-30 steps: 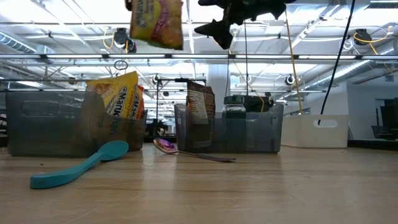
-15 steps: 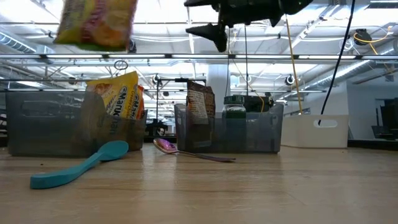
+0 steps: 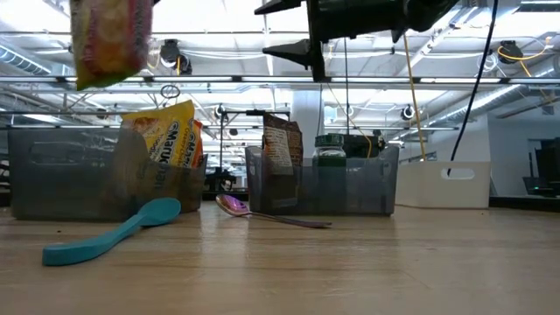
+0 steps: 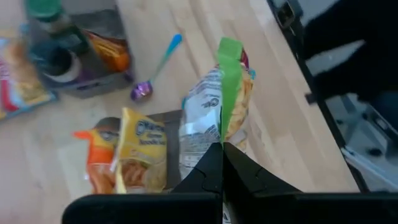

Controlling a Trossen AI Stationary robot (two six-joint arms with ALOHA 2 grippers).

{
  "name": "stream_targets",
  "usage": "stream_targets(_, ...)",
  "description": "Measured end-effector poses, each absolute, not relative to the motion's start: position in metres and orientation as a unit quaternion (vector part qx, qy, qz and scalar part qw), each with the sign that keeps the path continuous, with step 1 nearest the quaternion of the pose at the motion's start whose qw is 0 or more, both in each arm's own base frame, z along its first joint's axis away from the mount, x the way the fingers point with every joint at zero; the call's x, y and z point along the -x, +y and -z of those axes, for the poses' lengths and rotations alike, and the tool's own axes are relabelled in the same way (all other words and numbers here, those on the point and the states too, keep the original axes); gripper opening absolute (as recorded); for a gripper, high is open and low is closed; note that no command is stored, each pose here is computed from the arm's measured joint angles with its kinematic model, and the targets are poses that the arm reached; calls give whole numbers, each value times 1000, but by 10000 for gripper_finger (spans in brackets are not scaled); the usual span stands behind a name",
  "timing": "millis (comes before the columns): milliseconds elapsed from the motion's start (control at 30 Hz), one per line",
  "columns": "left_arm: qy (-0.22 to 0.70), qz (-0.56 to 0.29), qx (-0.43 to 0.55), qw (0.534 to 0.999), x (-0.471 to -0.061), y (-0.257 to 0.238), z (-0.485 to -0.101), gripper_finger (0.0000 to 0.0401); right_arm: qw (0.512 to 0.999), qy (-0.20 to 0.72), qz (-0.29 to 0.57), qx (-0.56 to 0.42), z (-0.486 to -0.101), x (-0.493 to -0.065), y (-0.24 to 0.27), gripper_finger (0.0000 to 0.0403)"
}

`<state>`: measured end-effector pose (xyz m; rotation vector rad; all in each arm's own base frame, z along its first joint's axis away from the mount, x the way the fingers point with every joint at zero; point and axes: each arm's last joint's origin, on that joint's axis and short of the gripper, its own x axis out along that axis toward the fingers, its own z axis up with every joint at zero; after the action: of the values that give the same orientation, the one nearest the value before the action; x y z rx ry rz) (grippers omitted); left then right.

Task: Pick & Place Food Item
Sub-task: Put the green noodle pack into the left black bin

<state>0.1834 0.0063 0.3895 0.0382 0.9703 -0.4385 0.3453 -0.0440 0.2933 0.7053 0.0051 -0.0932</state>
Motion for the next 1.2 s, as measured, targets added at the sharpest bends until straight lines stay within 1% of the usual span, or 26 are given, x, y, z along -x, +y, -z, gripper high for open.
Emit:
stream_targets(100,481,228,-23,846,-186,6,-373,0,938,-3,66,-341,-289,-345,-31,277)
stream_targets(200,502,229,-15,834,-189,8,-352,0,938,-17,68,-340,-288,-345,-22,277)
stream_targets(333,477,233,2,848,-200,11,-338,0,937,-16,63,-344,-287,-345,-19,277)
stream_targets(500,448,240,0,861,-206,11,-337,0,935,-15,64,-348,-287,-345,-20,277)
stream_targets(900,446,228,4,866,-207,18,-336,0,934,-13,63,-351,-287,-345,-20,277)
stream_targets(1200,477,217,26,851,-204,25,-313,0,934,-12,63,-351,-287,-345,-20,277)
